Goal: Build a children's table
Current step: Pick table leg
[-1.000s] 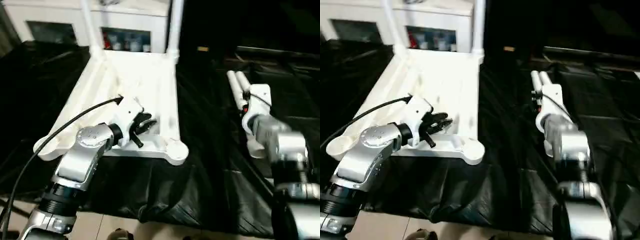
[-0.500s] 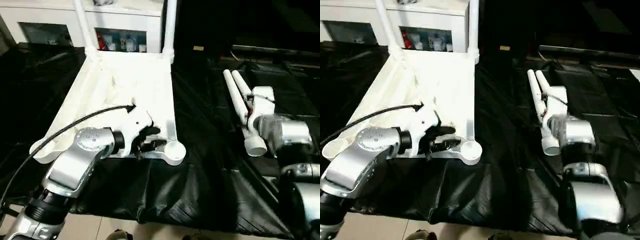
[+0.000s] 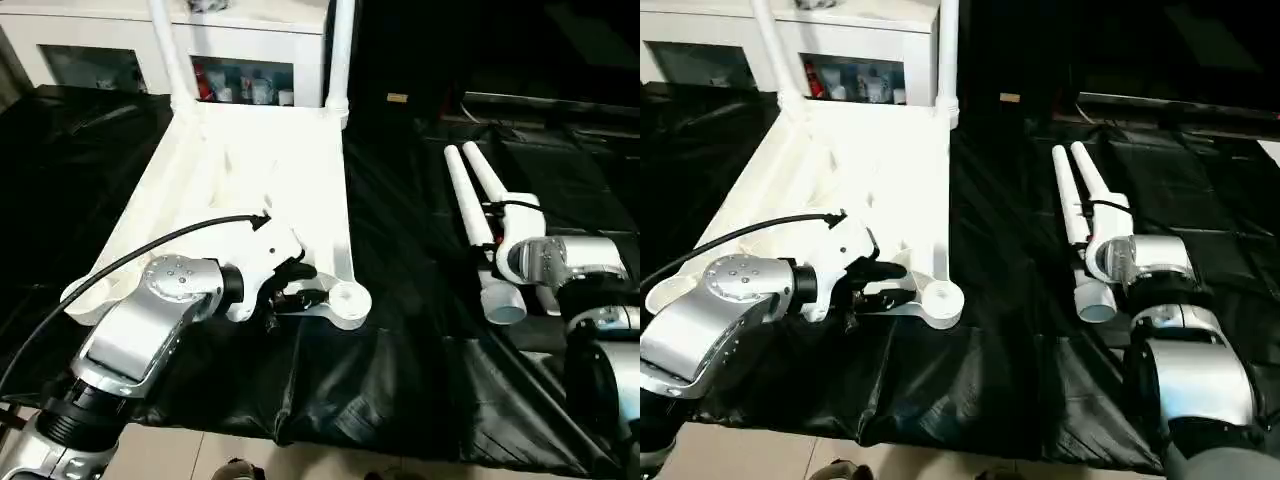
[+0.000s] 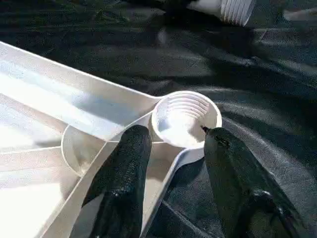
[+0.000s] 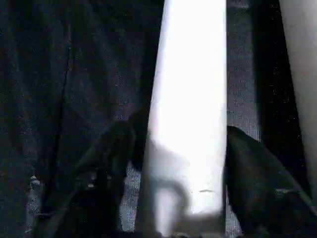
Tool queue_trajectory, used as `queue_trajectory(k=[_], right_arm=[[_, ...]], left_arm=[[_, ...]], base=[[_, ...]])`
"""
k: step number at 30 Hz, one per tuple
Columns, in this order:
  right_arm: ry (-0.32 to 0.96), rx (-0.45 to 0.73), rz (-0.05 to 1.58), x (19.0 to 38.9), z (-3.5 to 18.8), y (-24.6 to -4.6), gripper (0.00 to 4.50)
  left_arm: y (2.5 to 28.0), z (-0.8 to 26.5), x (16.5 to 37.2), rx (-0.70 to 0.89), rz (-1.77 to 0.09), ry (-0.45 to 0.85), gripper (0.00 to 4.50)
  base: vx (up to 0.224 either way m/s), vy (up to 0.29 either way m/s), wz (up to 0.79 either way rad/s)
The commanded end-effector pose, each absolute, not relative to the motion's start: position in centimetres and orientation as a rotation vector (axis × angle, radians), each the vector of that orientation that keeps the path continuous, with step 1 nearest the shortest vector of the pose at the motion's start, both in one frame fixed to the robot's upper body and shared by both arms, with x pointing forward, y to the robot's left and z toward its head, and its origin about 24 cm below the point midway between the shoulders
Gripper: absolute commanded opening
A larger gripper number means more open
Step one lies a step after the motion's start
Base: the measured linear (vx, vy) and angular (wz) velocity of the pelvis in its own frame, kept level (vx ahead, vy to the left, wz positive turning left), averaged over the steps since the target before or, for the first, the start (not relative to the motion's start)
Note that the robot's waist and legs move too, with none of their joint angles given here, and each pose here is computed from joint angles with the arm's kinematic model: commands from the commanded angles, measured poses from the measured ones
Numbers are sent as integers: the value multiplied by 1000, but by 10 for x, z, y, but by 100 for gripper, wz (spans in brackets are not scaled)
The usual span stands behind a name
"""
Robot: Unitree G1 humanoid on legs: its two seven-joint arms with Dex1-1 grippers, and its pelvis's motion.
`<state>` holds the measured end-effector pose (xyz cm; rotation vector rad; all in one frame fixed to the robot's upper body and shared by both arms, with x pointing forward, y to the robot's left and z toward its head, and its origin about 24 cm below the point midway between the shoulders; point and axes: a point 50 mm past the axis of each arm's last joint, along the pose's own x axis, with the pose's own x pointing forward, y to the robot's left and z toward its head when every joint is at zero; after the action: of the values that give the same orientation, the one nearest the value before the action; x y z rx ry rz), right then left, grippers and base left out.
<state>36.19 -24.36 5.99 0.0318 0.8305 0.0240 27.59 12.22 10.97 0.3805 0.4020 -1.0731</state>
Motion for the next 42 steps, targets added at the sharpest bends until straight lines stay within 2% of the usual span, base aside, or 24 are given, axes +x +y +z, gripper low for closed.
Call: queue_trajectory(k=[1, 2, 3, 5, 6, 10, 13, 15, 16, 18, 19, 20, 21, 24, 27, 28, 31, 36, 38, 41, 42], right_arm=[[837, 27, 5, 361, 60, -248, 251], [836, 29, 3, 361, 59, -248, 239], [835, 34, -1, 361, 59, -249, 233], [816, 65, -22, 362, 59, -250, 220], [806, 75, -32, 362, 59, -251, 197], [760, 144, -56, 361, 57, -255, 183], [644, 255, -1, 366, 63, -250, 182], [613, 294, 28, 368, 65, -246, 182], [501, 411, 142, 371, 76, -235, 182], [406, 488, 242, 372, 86, -227, 182], [284, 542, 384, 368, 98, -214, 182], [236, 566, 461, 363, 104, -207, 182], [236, 566, 461, 363, 104, -207, 182], [147, 625, 682, 345, 116, -188, 181], [118, 636, 801, 332, 121, -177, 181], [118, 636, 801, 332, 121, -177, 181], [114, 600, 967, 314, 125, -158, 181], [136, 552, 1036, 304, 123, -143, 181], [136, 552, 1036, 304, 123, -143, 181], [143, 510, 1046, 303, 123, -134, 181], [145, 483, 1035, 303, 123, -131, 181]], left_arm=[[122, 116, 280, 424, -1053, 381, 205], [122, 116, 281, 424, -1048, 380, 205], [123, 117, 282, 422, -1038, 376, 230], [123, 119, 287, 385, -989, 364, 237], [122, 120, 289, 372, -977, 359, 250], [117, 125, 299, 264, -893, 315, 283], [114, 130, 313, 165, -775, 255, 303], [113, 130, 316, 120, -755, 271, 317], [110, 132, 323, 53, -712, 271, 325], [106, 134, 327, -10, -704, 273, 347], [96, 140, 330, -106, -742, 261, 358], [89, 145, 330, -171, -770, 257, 358], [89, 145, 330, -171, -770, 257, 365], [66, 160, 332, -343, -852, 246, 391], [53, 167, 336, -423, -872, 249, 405], [53, 167, 336, -423, -872, 249, 428], [37, 178, 339, -547, -922, 260, 447], [33, 182, 336, -590, -950, 273, 450], [33, 182, 336, -590, -950, 273, 450], [37, 175, 338, -561, -897, 303, 450], [38, 174, 340, -565, -875, 305, 416]], base=[[0, 0, 0], [0, 0, 0], [0, 0, 0], [0, 0, 0], [0, 0, 0], [0, 0, 0], [0, 0, 0], [0, 0, 0], [0, 0, 0], [0, 0, 0], [0, 0, 0], [0, 0, 0], [0, 0, 0], [0, 0, 0], [0, 0, 0], [0, 0, 0], [0, 0, 0], [0, 0, 0], [0, 0, 0], [0, 0, 0], [0, 0, 0]])
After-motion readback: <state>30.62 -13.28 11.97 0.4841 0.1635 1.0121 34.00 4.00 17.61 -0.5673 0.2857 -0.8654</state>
